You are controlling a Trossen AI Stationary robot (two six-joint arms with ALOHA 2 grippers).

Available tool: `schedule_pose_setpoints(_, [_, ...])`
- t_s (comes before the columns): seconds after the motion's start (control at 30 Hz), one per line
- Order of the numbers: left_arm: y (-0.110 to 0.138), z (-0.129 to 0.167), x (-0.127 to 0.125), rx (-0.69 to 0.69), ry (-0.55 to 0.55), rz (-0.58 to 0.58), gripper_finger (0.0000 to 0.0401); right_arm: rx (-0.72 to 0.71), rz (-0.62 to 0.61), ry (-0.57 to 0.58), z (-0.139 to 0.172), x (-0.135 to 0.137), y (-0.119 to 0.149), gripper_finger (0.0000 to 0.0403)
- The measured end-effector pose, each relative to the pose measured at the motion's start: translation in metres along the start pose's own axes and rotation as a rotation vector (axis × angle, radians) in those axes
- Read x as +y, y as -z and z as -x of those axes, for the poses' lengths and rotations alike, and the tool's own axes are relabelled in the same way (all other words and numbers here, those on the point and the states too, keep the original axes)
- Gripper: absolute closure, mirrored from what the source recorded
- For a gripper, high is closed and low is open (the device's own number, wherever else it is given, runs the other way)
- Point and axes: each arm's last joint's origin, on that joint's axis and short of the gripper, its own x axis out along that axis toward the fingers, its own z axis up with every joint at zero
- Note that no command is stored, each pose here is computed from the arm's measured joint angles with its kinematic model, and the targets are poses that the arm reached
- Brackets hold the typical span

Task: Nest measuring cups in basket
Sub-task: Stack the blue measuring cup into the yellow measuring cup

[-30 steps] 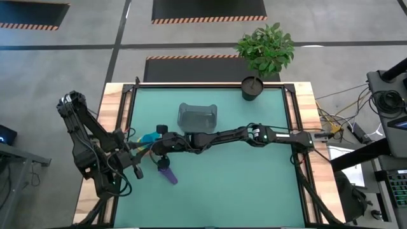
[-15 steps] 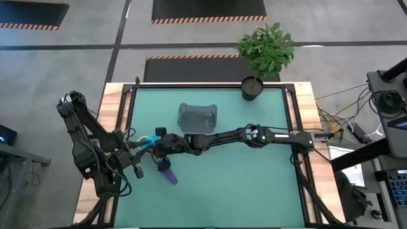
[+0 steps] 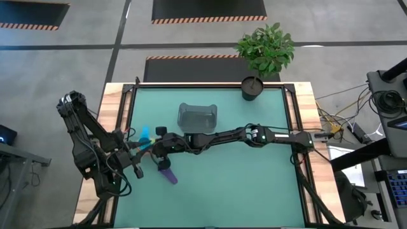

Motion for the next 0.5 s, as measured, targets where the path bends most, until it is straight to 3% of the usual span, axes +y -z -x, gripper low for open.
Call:
schedule_pose_setpoints(0.27, [0.000,0.000,-0.001,0.016,0.022,0.031,0.0359,0.141,0.136,-0.078,0.035,-0.002,-0.036,0.0365])
schedule_pose_setpoints(0.5, [-0.001,0.000,-0.002,0.018,0.023,0.057,0.0359,0.355,0.155,-0.109,0.071,0.006,-0.055,0.0393])
